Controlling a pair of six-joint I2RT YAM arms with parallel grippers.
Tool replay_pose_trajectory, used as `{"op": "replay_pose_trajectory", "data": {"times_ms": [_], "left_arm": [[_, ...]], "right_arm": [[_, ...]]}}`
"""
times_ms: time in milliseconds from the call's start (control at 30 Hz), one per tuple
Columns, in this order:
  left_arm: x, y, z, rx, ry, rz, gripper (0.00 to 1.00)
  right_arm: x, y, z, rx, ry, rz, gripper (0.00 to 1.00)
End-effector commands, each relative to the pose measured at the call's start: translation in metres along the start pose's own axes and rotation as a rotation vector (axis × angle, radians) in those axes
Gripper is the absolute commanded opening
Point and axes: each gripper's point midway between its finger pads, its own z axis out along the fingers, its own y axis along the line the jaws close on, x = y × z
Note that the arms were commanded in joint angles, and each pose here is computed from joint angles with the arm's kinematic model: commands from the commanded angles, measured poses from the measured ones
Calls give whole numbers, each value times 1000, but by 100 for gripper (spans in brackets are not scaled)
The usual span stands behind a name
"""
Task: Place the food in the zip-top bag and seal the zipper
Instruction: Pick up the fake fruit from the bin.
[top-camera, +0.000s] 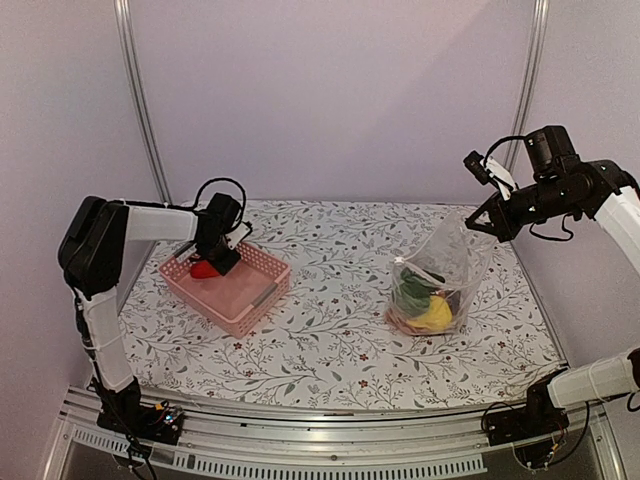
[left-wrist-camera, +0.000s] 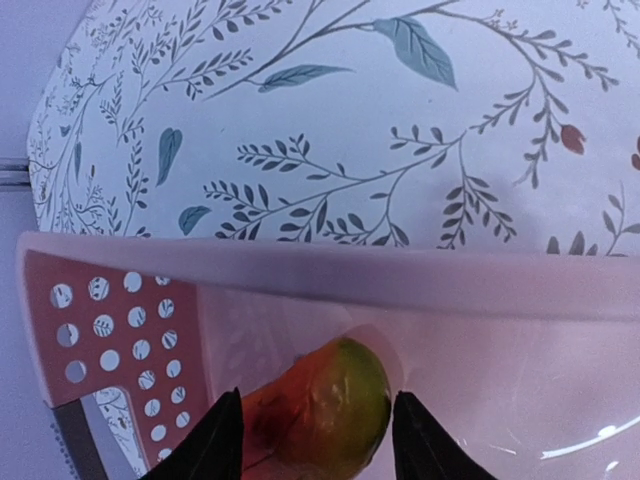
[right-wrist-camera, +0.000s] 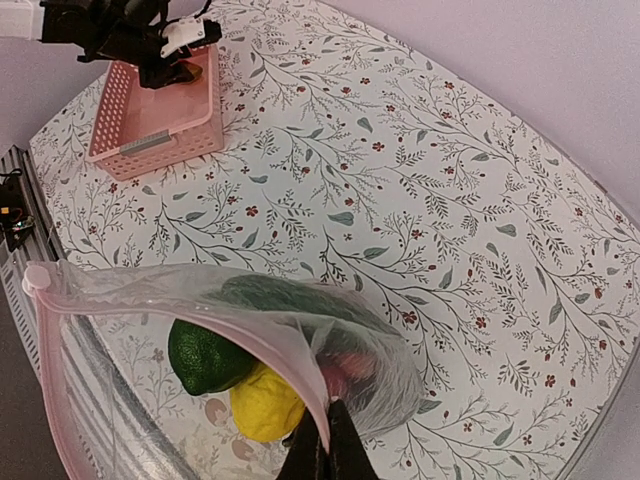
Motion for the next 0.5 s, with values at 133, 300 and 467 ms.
{"op": "replay_pose_trajectory", "data": {"times_ms": [133, 300, 467], "left_arm": [[3, 5, 11, 3, 32, -20, 37], [-6, 18, -11, -31, 14, -51, 27], [-24, 24, -63, -52, -66, -110, 11]], "right_arm": [[-1, 2, -1, -11, -15, -5, 0], [1, 2, 0, -14, -10, -5, 0], [1, 2, 2, -17, -8, -5, 0]]}}
